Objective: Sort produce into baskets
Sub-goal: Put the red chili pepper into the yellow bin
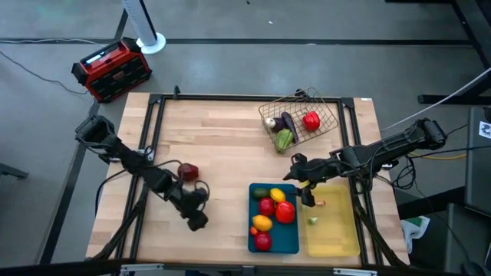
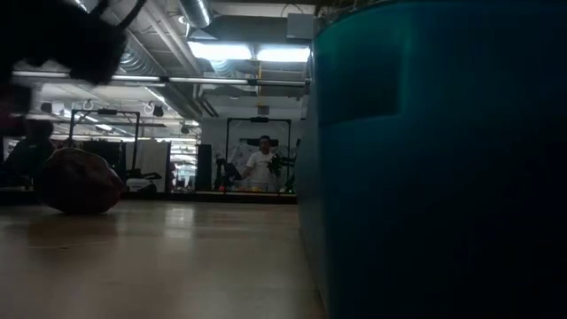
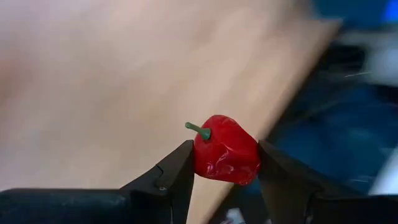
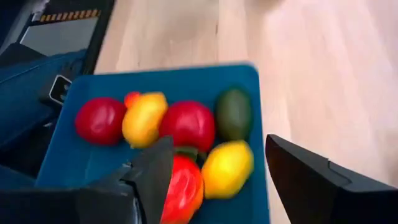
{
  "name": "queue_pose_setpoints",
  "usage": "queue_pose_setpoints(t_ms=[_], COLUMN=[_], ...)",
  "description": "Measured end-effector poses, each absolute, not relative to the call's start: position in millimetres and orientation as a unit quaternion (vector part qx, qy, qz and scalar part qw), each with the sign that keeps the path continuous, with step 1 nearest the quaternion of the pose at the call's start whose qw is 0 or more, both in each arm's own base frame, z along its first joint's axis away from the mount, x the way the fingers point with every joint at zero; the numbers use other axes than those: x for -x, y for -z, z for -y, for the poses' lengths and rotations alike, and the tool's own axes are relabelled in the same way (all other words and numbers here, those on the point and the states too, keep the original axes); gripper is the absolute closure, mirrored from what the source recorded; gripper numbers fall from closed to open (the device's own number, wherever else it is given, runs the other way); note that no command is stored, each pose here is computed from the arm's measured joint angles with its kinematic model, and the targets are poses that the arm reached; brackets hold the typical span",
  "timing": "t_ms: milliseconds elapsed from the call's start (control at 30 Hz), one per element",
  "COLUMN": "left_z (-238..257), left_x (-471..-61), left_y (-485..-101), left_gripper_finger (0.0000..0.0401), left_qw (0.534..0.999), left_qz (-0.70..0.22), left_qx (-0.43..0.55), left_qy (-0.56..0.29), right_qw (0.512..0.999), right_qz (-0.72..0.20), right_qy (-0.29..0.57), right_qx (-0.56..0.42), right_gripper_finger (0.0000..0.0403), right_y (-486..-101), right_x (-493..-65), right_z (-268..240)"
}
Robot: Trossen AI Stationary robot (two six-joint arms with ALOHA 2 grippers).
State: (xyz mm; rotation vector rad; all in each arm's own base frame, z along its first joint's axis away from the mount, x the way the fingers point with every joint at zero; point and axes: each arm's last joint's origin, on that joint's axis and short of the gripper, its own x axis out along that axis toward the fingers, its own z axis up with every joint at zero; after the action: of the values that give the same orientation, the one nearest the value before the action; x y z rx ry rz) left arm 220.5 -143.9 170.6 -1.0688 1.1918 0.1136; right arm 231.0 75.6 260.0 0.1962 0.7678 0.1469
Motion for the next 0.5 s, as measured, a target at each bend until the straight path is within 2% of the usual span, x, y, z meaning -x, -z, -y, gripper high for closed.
queue_pose_setpoints(t_ms=[200,367,500], left_z=[134,114,97], left_x=[-253,-270,-279], left_y=[-194,-208,-212], left_gripper_finger=[0.0248,0.0248,0.0248], left_qw=[0.766,0.816,0.842], left_qz=[-0.382,-0.273,-0.225], left_qx=[0.517,0.508,0.490], left_qy=[0.032,0.029,0.008], right_qw=[0.945,0.955,0.961], right_qz=[-0.311,-0.268,-0.224], right_qy=[-0.097,-0.120,-0.135], right_qx=[-0.019,0.038,0.089], right_gripper_finger=[0.0150,0.0150,0.0150], right_y=[-266,-260,-252], right_x=[-242,-260,-279], right_z=[-78,-84,-91])
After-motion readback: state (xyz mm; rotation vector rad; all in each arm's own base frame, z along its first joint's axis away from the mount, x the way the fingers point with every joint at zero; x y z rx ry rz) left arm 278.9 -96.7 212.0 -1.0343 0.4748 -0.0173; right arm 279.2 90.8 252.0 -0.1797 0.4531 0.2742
